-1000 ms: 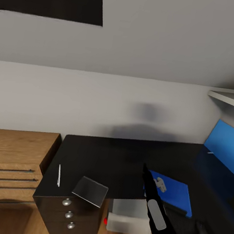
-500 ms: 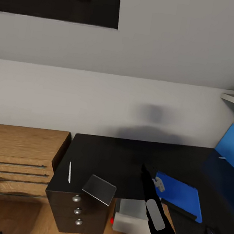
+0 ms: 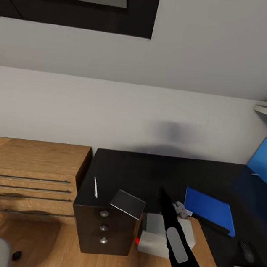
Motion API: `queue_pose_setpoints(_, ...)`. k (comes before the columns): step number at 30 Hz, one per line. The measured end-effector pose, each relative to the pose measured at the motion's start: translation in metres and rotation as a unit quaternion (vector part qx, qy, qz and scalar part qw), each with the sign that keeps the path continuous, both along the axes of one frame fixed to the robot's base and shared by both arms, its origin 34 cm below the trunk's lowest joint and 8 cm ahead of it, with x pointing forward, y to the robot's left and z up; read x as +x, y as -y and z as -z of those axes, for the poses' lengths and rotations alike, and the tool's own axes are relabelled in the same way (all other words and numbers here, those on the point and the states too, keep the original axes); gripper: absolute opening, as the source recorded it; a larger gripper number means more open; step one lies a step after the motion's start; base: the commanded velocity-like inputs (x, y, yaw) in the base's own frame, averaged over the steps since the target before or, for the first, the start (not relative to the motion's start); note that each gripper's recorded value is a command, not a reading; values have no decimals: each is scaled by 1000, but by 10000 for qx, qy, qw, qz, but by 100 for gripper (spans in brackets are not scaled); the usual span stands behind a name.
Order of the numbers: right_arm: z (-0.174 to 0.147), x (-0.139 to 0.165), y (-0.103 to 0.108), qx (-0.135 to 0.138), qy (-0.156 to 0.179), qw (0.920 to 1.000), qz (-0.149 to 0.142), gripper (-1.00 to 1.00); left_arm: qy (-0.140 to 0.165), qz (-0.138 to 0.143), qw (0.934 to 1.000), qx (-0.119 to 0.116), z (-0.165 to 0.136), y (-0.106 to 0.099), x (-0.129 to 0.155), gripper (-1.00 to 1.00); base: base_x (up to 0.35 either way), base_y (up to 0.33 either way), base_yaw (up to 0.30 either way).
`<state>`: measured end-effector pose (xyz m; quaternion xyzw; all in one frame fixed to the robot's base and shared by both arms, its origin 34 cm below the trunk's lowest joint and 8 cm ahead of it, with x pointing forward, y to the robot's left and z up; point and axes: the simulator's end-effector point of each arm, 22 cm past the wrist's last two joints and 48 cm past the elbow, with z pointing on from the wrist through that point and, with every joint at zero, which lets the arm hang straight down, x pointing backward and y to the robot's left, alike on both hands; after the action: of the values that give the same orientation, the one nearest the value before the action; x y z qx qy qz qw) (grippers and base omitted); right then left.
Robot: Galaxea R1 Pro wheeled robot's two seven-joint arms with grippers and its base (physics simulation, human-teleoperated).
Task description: In the bedroom, organize the workspace by keeping the computer under the desk, ensuring the monitor is on the desk, placing the keyboard on the desk next to the monitor, placing the mouse on the desk next to the keyboard, moving the folder from the swivel chair onto the desk next to the mouse, stacking the notebook on top of the folder with the pen on top of the notebook, and positioning the swivel chair next to the desk.
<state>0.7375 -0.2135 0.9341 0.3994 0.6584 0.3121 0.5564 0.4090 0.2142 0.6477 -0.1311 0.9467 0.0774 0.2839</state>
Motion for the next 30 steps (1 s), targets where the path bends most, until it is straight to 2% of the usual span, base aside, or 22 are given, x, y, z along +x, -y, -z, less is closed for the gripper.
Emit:
queue_pose_setpoints(20,-1,0,-2,5,41,10000,-24,100,0,6,10000,-1,0,1,0,100,-167,147,0)
queue_pose_setpoints(30,-1,0,0,-2,38,10000,-20,100,3,1,10000,4,0,0,0,100,-76,40,0)
